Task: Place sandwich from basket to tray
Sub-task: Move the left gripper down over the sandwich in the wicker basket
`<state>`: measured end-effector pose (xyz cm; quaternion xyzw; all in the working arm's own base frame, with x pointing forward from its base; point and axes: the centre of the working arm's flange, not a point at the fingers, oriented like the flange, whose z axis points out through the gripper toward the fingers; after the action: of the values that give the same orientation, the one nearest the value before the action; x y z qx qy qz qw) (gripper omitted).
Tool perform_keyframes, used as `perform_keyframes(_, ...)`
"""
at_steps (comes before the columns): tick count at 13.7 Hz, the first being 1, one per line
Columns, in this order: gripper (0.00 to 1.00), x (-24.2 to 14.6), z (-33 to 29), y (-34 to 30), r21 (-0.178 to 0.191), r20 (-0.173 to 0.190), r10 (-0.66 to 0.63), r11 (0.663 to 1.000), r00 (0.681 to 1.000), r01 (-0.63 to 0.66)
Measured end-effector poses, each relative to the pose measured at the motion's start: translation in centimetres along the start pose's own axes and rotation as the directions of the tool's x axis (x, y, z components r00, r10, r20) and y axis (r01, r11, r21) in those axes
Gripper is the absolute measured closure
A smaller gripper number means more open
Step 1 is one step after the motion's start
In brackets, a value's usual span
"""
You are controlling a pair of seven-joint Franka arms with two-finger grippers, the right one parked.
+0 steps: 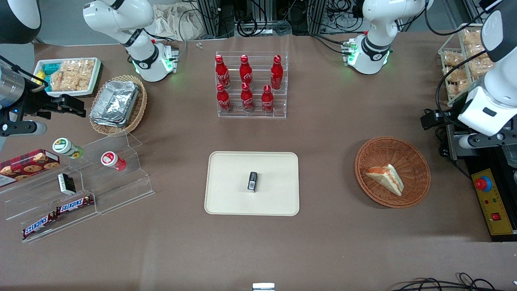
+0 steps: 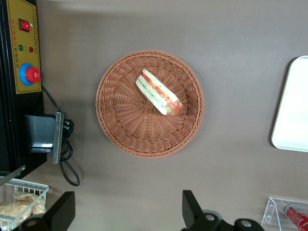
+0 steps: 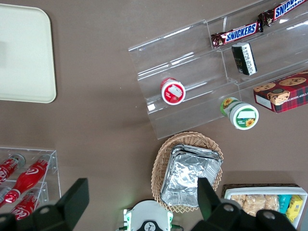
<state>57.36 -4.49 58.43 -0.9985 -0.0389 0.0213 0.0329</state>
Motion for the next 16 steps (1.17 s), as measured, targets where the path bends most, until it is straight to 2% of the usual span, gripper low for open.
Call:
perform_keyframes(3, 0.0, 0.9, 1.0, 0.0, -0.009, 0.011, 0.001, 1.0, 1.0, -0.001)
perform_keyframes(6, 0.0, 2.3, 3.2, 0.1, -0.028, 0.038, -0.026, 0.999, 0.999, 0.027)
perform_keyframes(8, 0.0, 3.8, 5.2, -0.3, -0.04, 0.018, -0.142, 0.989, 0.99, 0.143)
perform_keyframes(9, 0.0, 4.5, 6.7, -0.2, -0.053, -0.002, -0.234, 0.971, 0.972, 0.234)
perform_keyframes(11, 0.0, 5.3, 11.2, 0.4, -0.082, -0.025, -0.417, 0.907, 0.909, 0.414)
perform_keyframes(14, 0.0, 5.2, 17.6, 1.1, -0.093, 0.005, -0.617, 0.783, 0.787, 0.615)
perform_keyframes(16, 0.0, 5.5, 20.8, 1.2, -0.078, 0.036, -0.668, 0.74, 0.743, 0.669)
